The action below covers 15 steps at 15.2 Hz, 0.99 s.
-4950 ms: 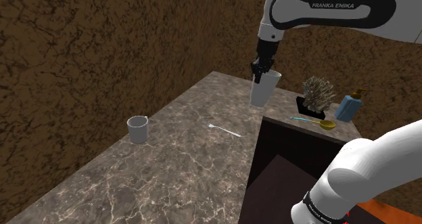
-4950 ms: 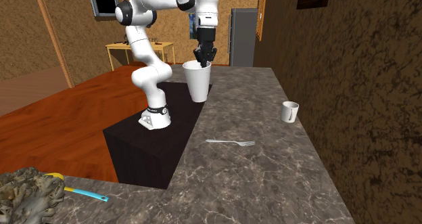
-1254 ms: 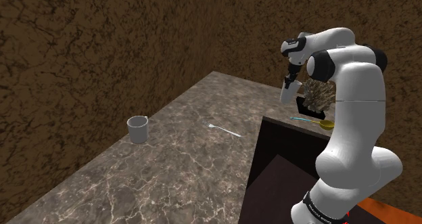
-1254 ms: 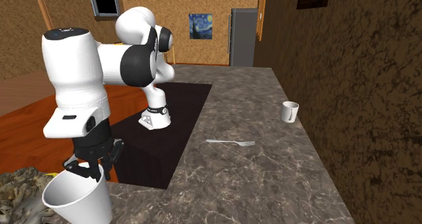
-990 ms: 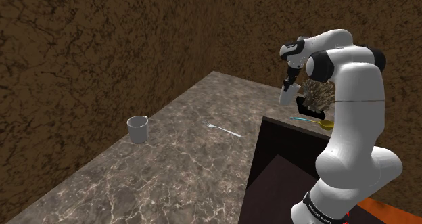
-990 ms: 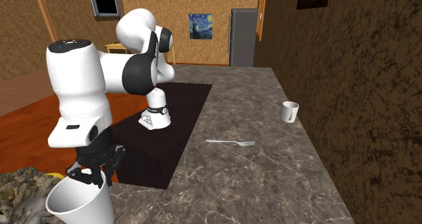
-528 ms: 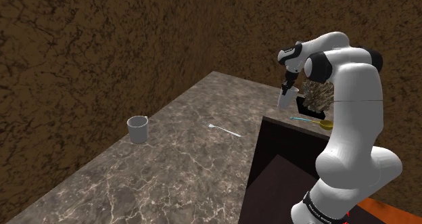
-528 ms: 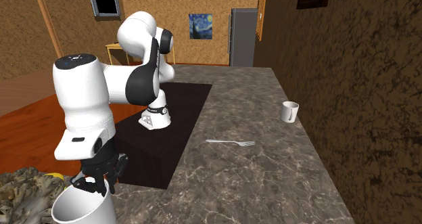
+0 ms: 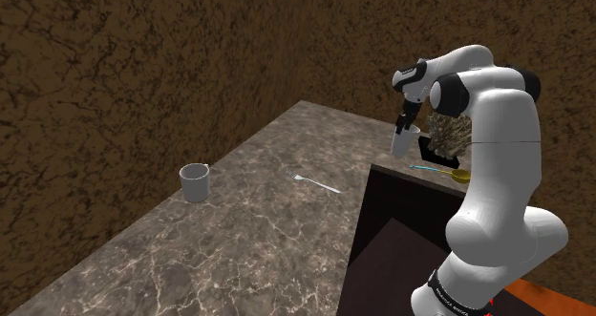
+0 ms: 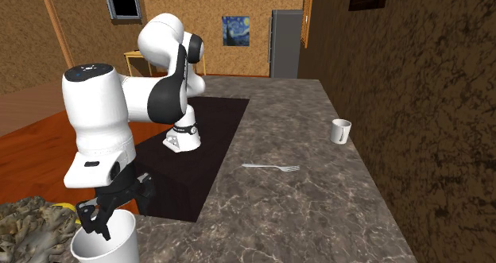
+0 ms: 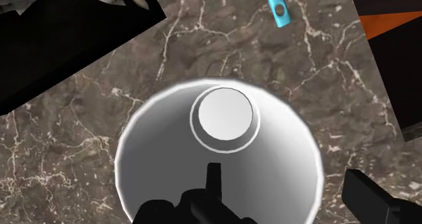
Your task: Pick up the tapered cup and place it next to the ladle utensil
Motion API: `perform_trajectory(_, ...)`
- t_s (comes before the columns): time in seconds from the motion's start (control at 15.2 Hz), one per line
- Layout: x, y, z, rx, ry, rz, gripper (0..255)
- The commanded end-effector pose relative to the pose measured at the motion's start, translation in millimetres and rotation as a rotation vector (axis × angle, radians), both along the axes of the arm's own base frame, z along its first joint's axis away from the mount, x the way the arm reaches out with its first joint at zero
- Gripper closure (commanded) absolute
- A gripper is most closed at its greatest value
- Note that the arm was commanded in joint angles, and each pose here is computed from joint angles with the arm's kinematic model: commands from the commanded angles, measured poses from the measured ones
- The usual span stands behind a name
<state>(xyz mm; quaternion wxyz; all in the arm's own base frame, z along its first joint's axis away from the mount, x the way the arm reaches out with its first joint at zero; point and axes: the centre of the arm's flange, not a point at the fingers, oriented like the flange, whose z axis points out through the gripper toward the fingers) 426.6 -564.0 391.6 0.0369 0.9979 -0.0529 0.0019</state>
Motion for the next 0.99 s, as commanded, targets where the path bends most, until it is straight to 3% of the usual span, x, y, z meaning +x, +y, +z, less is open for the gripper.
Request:
perform_trajectory(0.0,0,0,0,0.000,0.000,0.000,0)
perform_trajectory(0.13,0,0,0,0.000,0.000,0.000,0)
perform_trajectory(0.4,0,4,50,0.000,0.000,0.000,0)
perform_trajectory(0.92,0,4,50,0.000,0.000,0.000,0)
